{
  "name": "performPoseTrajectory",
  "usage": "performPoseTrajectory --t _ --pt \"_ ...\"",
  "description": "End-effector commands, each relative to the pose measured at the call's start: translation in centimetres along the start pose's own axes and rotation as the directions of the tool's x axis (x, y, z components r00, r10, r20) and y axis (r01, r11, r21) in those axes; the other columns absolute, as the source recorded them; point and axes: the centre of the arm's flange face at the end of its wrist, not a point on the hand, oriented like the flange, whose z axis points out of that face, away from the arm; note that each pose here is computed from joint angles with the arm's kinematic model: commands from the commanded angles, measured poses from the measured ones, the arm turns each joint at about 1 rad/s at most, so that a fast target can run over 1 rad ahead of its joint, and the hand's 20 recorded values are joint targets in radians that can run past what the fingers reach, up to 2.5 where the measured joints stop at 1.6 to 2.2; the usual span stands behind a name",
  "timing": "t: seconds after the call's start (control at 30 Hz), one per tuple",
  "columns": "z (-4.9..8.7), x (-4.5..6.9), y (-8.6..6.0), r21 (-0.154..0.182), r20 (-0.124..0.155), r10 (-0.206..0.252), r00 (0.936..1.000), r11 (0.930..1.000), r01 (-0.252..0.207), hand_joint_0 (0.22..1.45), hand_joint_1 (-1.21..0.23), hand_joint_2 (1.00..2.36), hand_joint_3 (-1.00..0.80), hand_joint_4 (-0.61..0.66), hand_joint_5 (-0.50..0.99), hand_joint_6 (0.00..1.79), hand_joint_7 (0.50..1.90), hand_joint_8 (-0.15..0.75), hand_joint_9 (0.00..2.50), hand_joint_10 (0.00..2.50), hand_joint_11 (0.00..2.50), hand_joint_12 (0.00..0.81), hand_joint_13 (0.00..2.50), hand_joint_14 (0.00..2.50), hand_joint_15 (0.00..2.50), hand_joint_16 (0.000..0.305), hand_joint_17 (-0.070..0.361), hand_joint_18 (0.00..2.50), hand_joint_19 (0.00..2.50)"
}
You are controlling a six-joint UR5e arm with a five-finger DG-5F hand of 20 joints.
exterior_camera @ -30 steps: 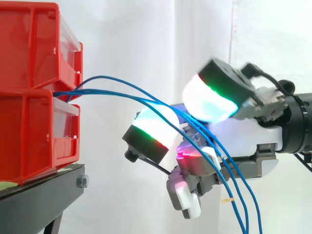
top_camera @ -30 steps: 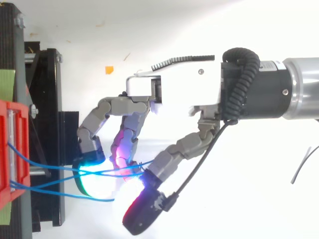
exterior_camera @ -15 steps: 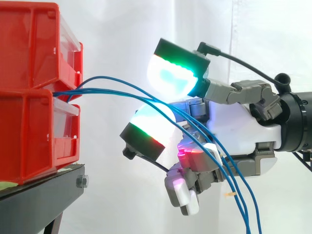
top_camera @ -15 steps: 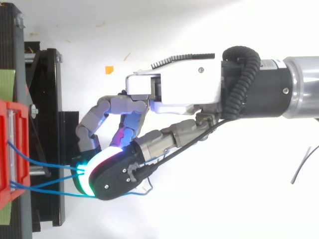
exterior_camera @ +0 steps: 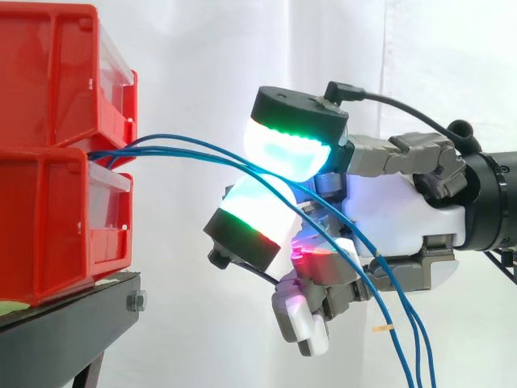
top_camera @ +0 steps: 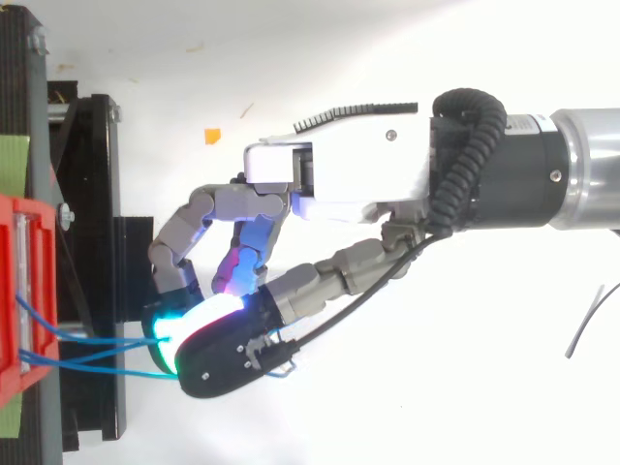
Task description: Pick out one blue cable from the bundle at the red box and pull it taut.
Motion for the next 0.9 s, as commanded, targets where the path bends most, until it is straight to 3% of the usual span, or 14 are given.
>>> performPoseTrajectory --t 0.0,0.13,0.3,0.87 --pt "0.02 0.07 0.03 -0.001 -0.001 0.0 1.0 1.0 0.0 0.63 -0.76 1.02 -0.19 0.02 -0.15 0.94 0.93 0.307 1.15 0.03 0.9 0.354 0.93 0.02 0.58 0.049 0.111 0.72 0.71" --pt "-0.01 0.02 -0.13 0.003 -0.003 0.0 1.0 1.0 0.0 0.67 -0.77 1.01 -0.31 0.0 -0.15 0.95 0.92 0.305 1.13 0.03 0.9 0.349 0.93 0.02 0.58 0.049 0.11 0.72 0.7" --pt "-0.02 -0.01 0.0 0.0 -0.003 -0.005 1.0 1.0 0.005 0.72 -0.78 1.0 -0.5 -0.09 -0.15 0.95 1.0 0.292 1.14 0.03 0.9 0.338 0.92 0.02 0.56 0.047 0.106 0.73 0.67" --pt "-0.03 0.01 -0.1 0.006 -0.004 -0.015 0.9999 0.9999 0.015 0.69 -0.8 1.0 -0.5 -0.08 -0.14 0.96 0.91 0.275 1.19 0.03 0.92 0.332 0.93 0.02 0.56 0.045 0.102 0.73 0.68"
